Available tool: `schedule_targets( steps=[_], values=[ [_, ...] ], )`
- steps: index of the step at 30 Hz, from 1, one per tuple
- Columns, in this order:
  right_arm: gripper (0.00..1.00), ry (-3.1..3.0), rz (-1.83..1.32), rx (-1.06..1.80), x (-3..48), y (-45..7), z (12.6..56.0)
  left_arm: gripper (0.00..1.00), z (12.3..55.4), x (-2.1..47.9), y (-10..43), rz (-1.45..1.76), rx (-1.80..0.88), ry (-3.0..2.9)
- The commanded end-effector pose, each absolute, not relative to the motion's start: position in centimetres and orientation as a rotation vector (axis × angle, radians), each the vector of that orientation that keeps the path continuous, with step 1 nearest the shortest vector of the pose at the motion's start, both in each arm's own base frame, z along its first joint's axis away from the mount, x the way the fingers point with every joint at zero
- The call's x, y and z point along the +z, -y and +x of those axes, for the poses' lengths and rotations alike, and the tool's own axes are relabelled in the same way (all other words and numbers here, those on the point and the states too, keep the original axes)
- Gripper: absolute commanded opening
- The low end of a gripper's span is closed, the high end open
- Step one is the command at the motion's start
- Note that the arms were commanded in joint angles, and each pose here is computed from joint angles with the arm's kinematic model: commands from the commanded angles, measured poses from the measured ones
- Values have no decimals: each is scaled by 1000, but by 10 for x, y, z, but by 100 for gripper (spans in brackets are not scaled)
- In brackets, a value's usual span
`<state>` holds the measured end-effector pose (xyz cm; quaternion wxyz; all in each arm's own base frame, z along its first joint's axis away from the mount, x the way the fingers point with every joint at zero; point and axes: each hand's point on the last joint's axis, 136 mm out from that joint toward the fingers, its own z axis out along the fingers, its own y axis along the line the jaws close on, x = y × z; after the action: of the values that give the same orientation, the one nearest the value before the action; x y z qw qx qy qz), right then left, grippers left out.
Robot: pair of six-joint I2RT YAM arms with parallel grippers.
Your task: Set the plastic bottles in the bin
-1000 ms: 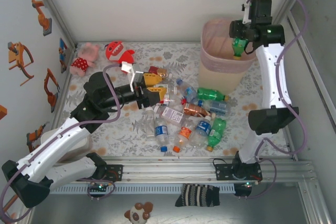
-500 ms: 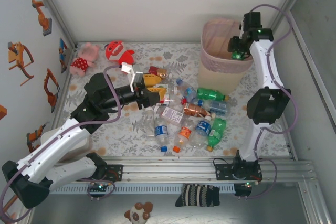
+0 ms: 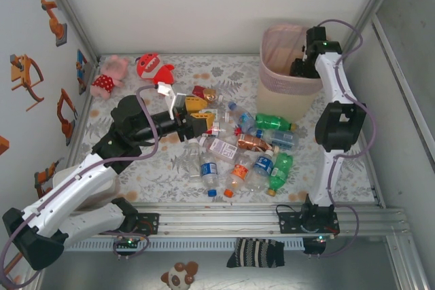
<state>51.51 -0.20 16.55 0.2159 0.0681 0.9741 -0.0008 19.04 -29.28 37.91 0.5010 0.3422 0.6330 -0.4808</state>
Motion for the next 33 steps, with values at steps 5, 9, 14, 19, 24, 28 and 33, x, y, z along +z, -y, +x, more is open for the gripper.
schedule_targets(
  steps=[5, 9, 14, 19, 24, 28, 33],
  values=[
    [71, -2683, 212, 3, 187, 5, 507, 59, 191, 381, 286, 807, -1128, -1526],
    [73, -2639, 211, 6, 214, 6, 503, 59, 192, 380, 285, 799, -1120, -1532],
    [74, -2570, 205, 14, 250, 4, 496, 59, 195, 377, 284, 788, -1107, -1549],
    [74, -2505, 193, 35, 284, 0, 486, 59, 202, 371, 282, 760, -1069, -1587],
    [74, -2440, 177, 59, 316, -5, 474, 59, 216, 359, 275, 686, -999, -1663],
    [73, -2384, 171, 86, 342, -9, 460, 58, 236, 343, 264, 573, -892, -1774],
    [74, -2323, 170, 123, 367, -14, 443, 58, 258, 319, 244, 413, -741, -1918]
  ],
)
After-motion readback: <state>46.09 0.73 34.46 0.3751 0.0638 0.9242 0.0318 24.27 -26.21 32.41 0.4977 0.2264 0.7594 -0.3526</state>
